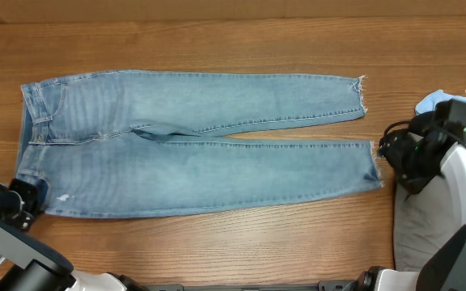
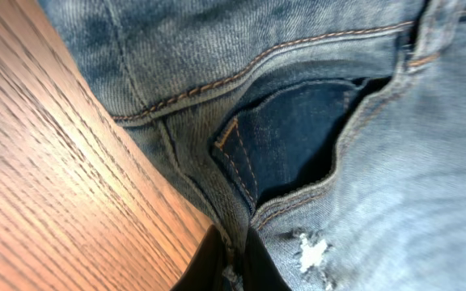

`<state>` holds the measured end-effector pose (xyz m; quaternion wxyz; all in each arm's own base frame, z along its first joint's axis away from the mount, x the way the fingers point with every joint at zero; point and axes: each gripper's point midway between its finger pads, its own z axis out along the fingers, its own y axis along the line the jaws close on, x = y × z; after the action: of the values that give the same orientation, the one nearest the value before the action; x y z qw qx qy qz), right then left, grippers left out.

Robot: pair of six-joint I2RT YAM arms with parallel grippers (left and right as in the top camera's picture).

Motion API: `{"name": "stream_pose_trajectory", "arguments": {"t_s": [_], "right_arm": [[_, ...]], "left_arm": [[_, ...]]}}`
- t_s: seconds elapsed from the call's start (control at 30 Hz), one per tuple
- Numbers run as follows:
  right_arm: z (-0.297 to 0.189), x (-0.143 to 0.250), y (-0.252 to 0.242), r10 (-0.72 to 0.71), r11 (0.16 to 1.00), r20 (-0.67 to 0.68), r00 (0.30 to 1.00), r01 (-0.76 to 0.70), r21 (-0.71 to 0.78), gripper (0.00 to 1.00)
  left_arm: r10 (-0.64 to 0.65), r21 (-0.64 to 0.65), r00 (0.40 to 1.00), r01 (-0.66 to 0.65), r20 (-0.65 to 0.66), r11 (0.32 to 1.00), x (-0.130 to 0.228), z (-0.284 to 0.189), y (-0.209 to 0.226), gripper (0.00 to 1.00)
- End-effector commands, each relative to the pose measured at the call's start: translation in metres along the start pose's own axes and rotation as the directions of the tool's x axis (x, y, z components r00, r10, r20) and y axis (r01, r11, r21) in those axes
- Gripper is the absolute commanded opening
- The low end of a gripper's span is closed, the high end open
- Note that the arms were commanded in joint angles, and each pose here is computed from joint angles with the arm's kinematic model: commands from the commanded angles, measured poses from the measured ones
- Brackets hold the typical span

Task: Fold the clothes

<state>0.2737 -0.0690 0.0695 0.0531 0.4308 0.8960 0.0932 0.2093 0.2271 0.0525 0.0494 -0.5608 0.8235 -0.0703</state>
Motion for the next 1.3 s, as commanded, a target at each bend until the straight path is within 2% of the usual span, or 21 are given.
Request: {"name": "stream_pose_trajectory", "arguments": {"t_s": [0.0, 0.17, 0.33, 0.47, 0.57, 0.73, 0.83, 0.87, 1.1, 1.27], "right_arm": [[0.021, 0.015, 0.000, 0.047, 0.997, -0.044, 0.998, -0.049, -0.055, 0.73], [0.046, 0.031, -0.006, 0.052, 0.994, -0.069, 0.996, -0.058, -0.090, 0.72], [0.066, 0.048, -0.041, 0.136, 0.990, -0.069, 0.988, -0.134, 0.034, 0.65], [0.072, 0.048, -0.035, 0.129, 0.991, -0.064, 0.990, -0.130, -0.012, 0.55], [0.072, 0.039, -0.022, 0.080, 0.993, -0.041, 0.996, -0.083, -0.081, 0.52], [0.070, 0.041, -0.011, 0.042, 0.989, -0.060, 0.997, -0.050, -0.139, 0.30], [0.064, 0.040, -0.005, -0.022, 0.987, -0.062, 0.998, 0.012, -0.162, 0.06], [0.061, 0.040, -0.004, -0.037, 0.987, -0.066, 0.997, 0.026, -0.158, 0.04], [-0.002, 0.027, 0.006, -0.045, 0.994, -0.049, 0.998, 0.040, -0.103, 0.04], [-0.071, 0.009, 0.008, -0.051, 0.998, 0.058, 0.997, 0.053, -0.031, 0.04]], "left_arm": [[0.025, 0.035, 0.998, -0.027, 0.053, 0.999, -0.012, -0.022, -0.012, 0.04], [0.046, 0.078, 0.999, -0.048, 0.026, 0.996, -0.006, -0.024, -0.019, 0.04], [0.048, 0.079, 0.999, -0.049, 0.017, 0.996, -0.004, -0.025, -0.019, 0.04], [0.048, 0.079, 0.999, -0.049, 0.016, 0.996, -0.004, -0.025, -0.019, 0.04], [0.048, 0.079, 0.999, -0.049, 0.017, 0.996, -0.004, -0.025, -0.019, 0.04], [0.050, 0.077, 0.999, -0.051, 0.012, 0.996, -0.001, -0.027, -0.018, 0.04], [0.051, 0.078, 0.999, -0.052, 0.016, 0.996, -0.002, -0.032, -0.019, 0.04], [0.051, 0.078, 0.999, -0.052, 0.015, 0.996, -0.002, -0.034, -0.020, 0.04], [0.085, 0.052, 0.995, -0.087, 0.050, 0.995, 0.001, -0.072, -0.020, 0.04], [0.093, -0.022, 0.988, -0.091, 0.127, 0.996, 0.008, -0.114, -0.009, 0.04]]}}
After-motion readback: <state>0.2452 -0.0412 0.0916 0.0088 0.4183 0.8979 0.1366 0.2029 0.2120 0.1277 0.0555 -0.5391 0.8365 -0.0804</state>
